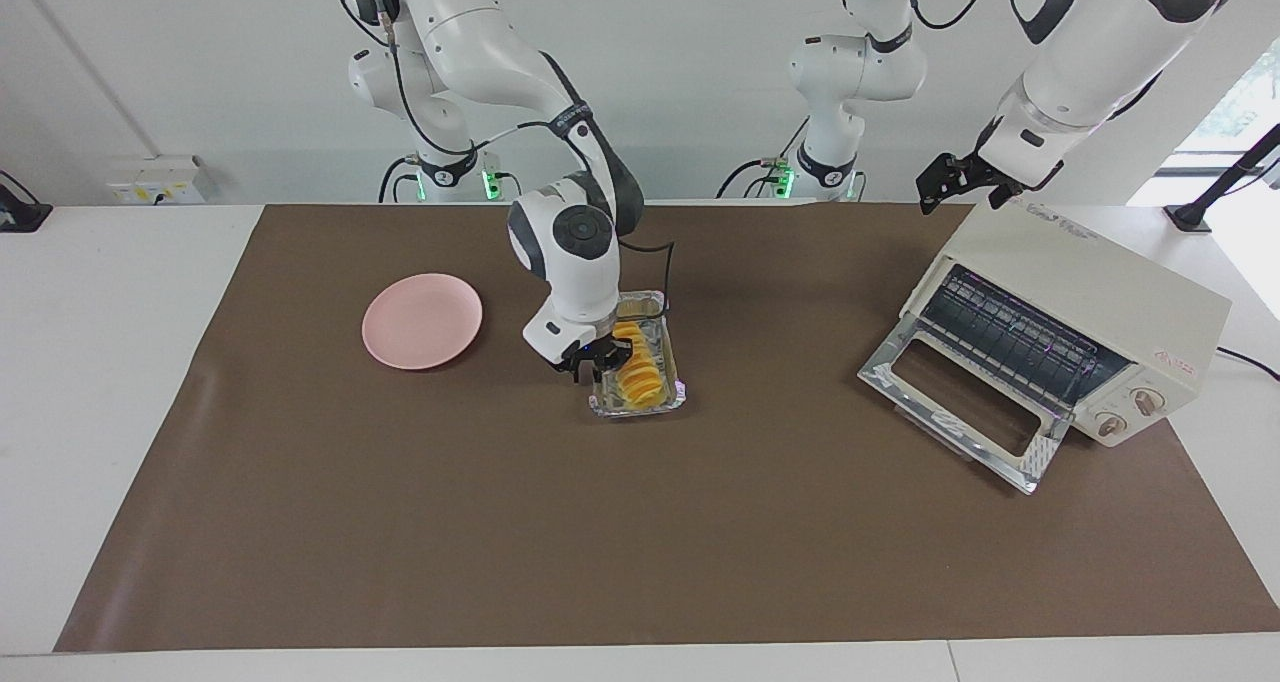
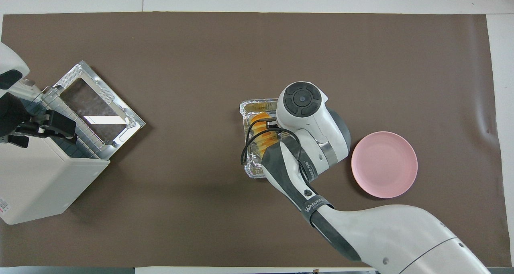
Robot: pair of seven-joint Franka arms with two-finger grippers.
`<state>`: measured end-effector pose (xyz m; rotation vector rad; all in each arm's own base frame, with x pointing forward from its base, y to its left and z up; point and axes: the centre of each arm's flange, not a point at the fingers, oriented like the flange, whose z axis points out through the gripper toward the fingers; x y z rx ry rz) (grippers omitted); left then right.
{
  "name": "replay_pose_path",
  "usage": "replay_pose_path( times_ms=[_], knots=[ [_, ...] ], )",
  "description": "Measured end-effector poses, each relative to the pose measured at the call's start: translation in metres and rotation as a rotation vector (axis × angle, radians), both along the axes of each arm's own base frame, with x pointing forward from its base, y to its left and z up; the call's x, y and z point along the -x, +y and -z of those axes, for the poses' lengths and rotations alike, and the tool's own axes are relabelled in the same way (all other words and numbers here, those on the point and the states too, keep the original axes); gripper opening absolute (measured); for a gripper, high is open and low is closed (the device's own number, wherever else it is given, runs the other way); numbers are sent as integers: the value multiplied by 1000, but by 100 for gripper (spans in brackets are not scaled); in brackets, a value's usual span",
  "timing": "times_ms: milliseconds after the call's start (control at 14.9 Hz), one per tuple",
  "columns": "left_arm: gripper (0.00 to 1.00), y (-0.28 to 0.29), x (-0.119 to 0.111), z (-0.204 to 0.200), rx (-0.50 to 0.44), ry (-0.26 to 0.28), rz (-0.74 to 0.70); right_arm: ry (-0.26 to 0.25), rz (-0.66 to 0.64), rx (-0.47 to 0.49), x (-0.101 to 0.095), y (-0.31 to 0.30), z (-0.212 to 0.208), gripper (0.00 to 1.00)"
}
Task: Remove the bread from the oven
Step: 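Grasp the foil tray with the right gripper while the left gripper retracts, then slide the foil tray beside the pink plate with the right gripper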
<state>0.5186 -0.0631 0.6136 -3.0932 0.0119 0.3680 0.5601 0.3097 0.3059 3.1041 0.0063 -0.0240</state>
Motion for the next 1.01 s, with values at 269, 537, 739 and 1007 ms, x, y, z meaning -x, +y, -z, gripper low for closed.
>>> replay_pose_path(
  times_ms=[269, 537, 739, 1007],
  knots=[
    [100, 0, 2, -3, 1, -5, 1, -6, -6, -3, 1, 4, -2, 2],
    [100, 4, 2, -5, 2, -9, -7, -2, 4, 2, -4, 0, -10, 2],
    [100, 5, 2, -5, 2, -9, -8, 0, 44, 8, -37, -41, -44, 2],
    [100, 5, 2, -5, 2, -9, -8, -14, 26, -4, -85, -165, -77, 2]
  ],
)
